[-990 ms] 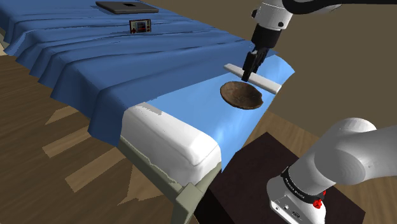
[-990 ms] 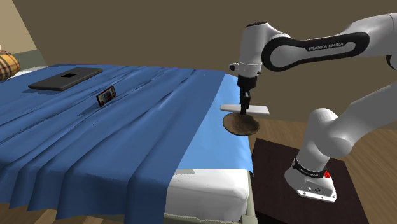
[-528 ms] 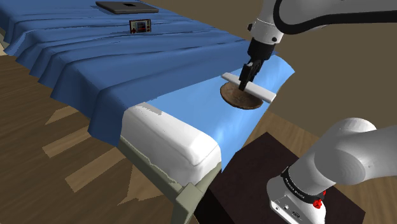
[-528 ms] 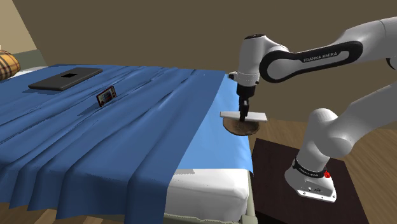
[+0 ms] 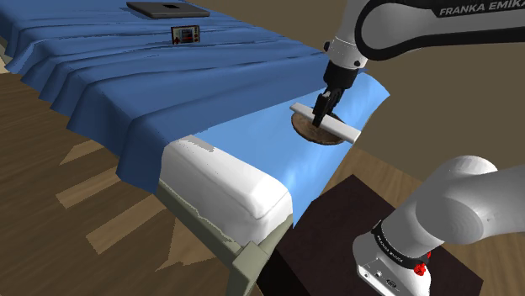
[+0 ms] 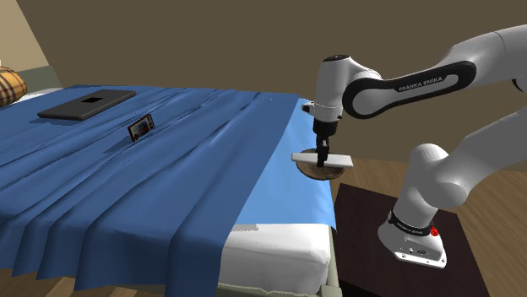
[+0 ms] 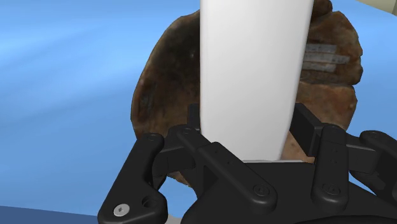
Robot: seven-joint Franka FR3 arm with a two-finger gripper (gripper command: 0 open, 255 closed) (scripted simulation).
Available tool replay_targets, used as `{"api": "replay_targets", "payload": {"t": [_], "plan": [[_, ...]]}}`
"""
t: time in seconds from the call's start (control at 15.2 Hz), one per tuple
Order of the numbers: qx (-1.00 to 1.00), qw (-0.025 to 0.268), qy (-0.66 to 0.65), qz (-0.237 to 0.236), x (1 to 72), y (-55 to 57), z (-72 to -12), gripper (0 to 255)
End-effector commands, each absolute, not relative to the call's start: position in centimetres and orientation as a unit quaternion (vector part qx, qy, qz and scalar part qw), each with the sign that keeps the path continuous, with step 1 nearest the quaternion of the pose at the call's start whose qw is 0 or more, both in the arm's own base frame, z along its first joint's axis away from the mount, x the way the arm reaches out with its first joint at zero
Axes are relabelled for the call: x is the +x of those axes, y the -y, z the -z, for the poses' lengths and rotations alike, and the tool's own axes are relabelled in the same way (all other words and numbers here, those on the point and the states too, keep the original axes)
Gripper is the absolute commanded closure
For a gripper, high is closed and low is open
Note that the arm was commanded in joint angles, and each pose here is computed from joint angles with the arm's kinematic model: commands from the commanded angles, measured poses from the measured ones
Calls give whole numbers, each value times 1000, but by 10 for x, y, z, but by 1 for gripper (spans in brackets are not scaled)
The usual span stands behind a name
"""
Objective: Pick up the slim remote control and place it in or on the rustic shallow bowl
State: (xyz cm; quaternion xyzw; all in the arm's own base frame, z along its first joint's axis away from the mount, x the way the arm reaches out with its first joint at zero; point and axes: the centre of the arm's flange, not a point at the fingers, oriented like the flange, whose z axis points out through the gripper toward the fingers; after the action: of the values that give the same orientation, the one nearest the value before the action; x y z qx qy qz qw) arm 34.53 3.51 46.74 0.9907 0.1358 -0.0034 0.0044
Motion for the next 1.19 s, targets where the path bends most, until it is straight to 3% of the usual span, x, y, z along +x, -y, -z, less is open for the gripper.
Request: {"api": "replay_targets", "payload": {"t": [0.0,0.2,0.26,0.59,0.86,1.12], "plan": [[991,4,-136,3,345,-35,-467,255],[991,4,-136,3,345,-35,-467,255],[991,4,-136,3,345,-35,-467,0],[991,4,-136,3,345,-35,-467,0],[991,4,-136,3,346,-35,-517,0],[991,4,-136,3,346,-35,-517,0]]}}
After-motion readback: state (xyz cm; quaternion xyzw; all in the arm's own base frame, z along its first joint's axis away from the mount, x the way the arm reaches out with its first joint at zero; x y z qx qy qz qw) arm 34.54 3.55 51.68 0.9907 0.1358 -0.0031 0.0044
